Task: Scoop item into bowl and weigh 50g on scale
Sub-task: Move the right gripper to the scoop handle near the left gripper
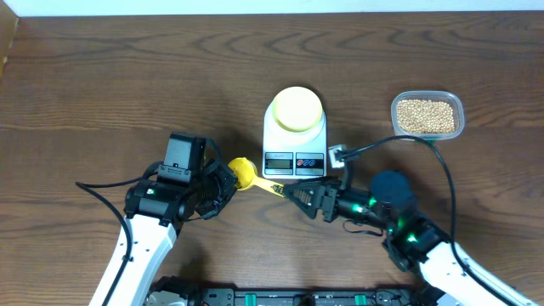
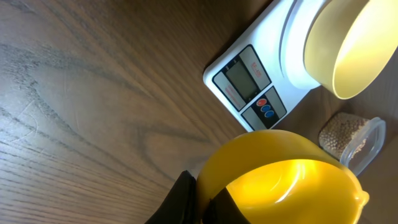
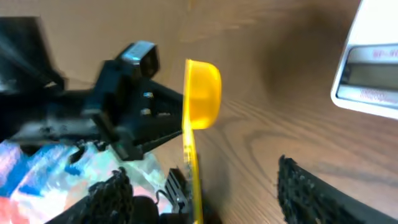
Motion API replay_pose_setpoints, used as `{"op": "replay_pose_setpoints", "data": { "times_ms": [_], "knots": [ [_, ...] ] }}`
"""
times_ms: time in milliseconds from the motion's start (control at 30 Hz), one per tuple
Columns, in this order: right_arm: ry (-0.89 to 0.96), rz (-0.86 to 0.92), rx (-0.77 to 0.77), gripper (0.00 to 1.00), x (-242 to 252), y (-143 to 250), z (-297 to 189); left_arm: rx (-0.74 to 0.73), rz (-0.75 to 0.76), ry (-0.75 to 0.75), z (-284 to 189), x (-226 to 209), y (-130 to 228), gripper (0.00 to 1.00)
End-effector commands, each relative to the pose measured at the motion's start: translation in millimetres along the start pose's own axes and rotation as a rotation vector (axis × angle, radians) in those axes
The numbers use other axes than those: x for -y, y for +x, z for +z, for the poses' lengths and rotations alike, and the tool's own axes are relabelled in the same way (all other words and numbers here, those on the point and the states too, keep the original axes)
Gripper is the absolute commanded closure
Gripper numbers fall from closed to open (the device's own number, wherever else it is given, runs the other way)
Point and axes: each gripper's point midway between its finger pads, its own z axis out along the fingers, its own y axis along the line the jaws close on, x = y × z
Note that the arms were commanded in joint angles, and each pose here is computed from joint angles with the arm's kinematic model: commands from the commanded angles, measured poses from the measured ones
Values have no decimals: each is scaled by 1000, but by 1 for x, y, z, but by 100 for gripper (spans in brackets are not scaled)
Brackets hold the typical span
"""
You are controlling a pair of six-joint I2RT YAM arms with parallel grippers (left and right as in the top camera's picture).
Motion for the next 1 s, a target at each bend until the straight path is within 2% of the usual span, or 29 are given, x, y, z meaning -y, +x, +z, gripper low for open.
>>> {"op": "replay_pose_setpoints", "data": {
  "times_ms": [0,233,367,467,700,967],
  "knots": [
    [56,103,39,31,10,-2,12,0,-32,-3,1,0,1,93],
    [18,107,59,37,3,-7,18,-12,-1,-4,3,3,8,93],
    [17,114,59,44,3,-6,18,-25,5,14,10,13,15,93],
    [14,118,53,53,2,-6,18,-31,30,35,14,21,19,93],
    [13,141,52,62,2,-5,18,-26,40,18,18,20,19,93],
    [5,140,39,78,1,-3,18,-28,39,13,19,19,19,93]
  ]
}}
